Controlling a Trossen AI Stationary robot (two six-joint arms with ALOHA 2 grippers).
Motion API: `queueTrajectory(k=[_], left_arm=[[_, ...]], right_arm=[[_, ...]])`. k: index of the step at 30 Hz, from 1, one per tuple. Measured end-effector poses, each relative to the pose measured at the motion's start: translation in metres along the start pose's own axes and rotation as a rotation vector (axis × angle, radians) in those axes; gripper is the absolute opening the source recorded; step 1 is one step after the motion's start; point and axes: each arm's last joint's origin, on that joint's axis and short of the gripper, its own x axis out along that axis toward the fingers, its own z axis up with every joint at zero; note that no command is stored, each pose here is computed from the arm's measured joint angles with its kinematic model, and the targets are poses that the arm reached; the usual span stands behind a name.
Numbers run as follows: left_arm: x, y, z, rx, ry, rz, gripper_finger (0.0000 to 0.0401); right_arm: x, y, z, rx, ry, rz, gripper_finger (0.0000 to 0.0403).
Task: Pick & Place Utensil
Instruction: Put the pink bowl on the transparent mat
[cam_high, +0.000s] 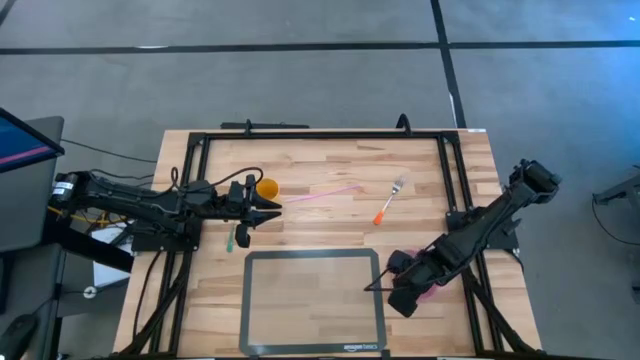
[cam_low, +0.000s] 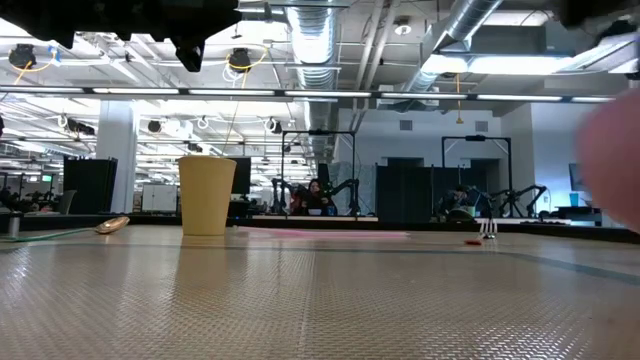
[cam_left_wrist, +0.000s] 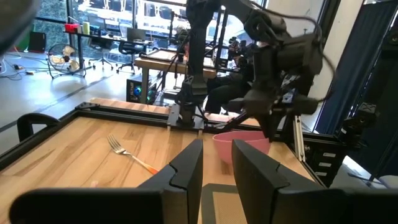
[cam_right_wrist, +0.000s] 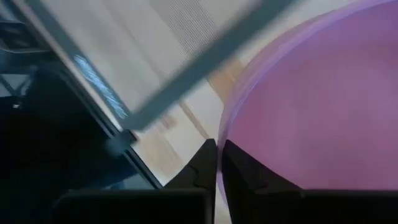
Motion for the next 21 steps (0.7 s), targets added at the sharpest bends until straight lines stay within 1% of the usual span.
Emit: queueTrajectory(k=[3,8,11,17,21], left_arm=[[0.0,0.0,0.0,0.0,0.0,0.0,0.0086],[0.0,0.0,0.0,0.0,0.0,0.0,0.0086],[0.0,0.0,0.0,0.0,0.002,0.0,0.0086],[0.001,0.0,-0.002,0.001,0.01,0.001,0.0086],[0.002,0.0,-0.003,0.001,0.016,0.001,0.0086]], right_arm=[[-0.011,0.009,0.008,-0.127,-0.069,0.038,0.0005],[-0.018,0.021,0.019,-0.447,-0.166,0.114,0.0013],[-0.02,0.024,0.025,-0.599,-0.213,0.14,0.0011],[-0.022,0.029,0.043,-0.767,-0.327,0.186,0.0004],[-0.023,0.035,0.053,-0.879,-0.415,0.219,0.001]])
